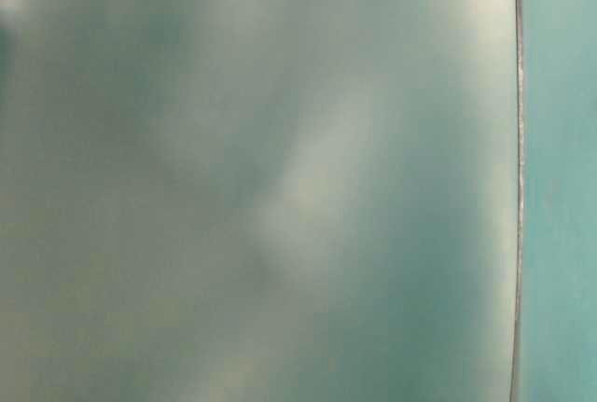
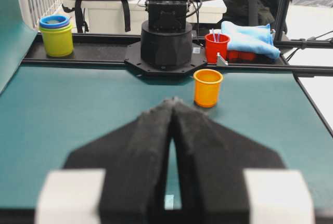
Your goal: Move the cup toward the block with left arm.
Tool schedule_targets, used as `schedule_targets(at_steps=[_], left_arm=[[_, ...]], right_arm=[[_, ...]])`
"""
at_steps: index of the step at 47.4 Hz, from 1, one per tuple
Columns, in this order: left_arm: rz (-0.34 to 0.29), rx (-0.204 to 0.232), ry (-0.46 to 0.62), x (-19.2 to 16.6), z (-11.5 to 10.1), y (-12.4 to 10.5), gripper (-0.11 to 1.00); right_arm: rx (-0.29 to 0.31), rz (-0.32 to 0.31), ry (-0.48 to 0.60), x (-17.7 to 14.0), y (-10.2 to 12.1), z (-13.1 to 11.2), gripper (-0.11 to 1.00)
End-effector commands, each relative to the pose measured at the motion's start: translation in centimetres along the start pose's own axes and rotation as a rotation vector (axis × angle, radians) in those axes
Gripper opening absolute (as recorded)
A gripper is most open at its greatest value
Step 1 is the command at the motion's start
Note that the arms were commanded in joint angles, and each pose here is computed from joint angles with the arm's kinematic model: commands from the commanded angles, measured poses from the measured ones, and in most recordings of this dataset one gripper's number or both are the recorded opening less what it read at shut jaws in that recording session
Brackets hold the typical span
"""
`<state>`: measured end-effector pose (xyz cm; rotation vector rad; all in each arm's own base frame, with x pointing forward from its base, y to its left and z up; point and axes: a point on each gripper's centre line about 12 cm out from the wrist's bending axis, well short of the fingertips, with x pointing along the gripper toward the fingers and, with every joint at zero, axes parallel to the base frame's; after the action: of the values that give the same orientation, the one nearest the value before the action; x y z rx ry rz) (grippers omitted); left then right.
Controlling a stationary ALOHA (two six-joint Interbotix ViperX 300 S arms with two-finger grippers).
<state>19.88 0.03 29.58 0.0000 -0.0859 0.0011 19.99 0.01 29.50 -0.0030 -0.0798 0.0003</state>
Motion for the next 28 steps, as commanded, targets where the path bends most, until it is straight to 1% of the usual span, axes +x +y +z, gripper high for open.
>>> schedule_targets(at_steps=[1,4,7,14,18,23,28], left_arm=[[-0.007,-0.005,0.023,0.30,0.11,-0.13,-0.01],[-0.007,-0.007,0.048,0.31,-0.14,-0.14,0.02],[-0.007,-0.011,0.054,0.32,-0.06,-0.13,0.00],[-0.007,-0.013,0.058,0.39,-0.06,-0.13,0.02],[-0.007,-0.013,0.058,0.41,-0.07,-0.14,0.04],[-0.007,-0.011,0.060,0.44,-0.10,-0.14,0.08],[-0.007,-0.011,0.058,0.41,-0.07,-0.14,0.18]], right_arm=[[0.002,0.001,-0.025,0.19,0.03,0.95,-0.01],[-0.001,0.003,-0.015,0.28,0.06,1.20,0.00],[-0.006,0.002,0.012,0.44,0.03,1.39,0.00],[-0.004,0.003,0.075,0.51,0.06,1.06,0.00],[-0.006,0.002,0.078,0.48,0.03,1.03,0.00],[-0.005,0.002,0.071,0.49,0.03,1.17,0.00],[-0.006,0.002,0.072,0.52,0.03,1.14,0.00]])
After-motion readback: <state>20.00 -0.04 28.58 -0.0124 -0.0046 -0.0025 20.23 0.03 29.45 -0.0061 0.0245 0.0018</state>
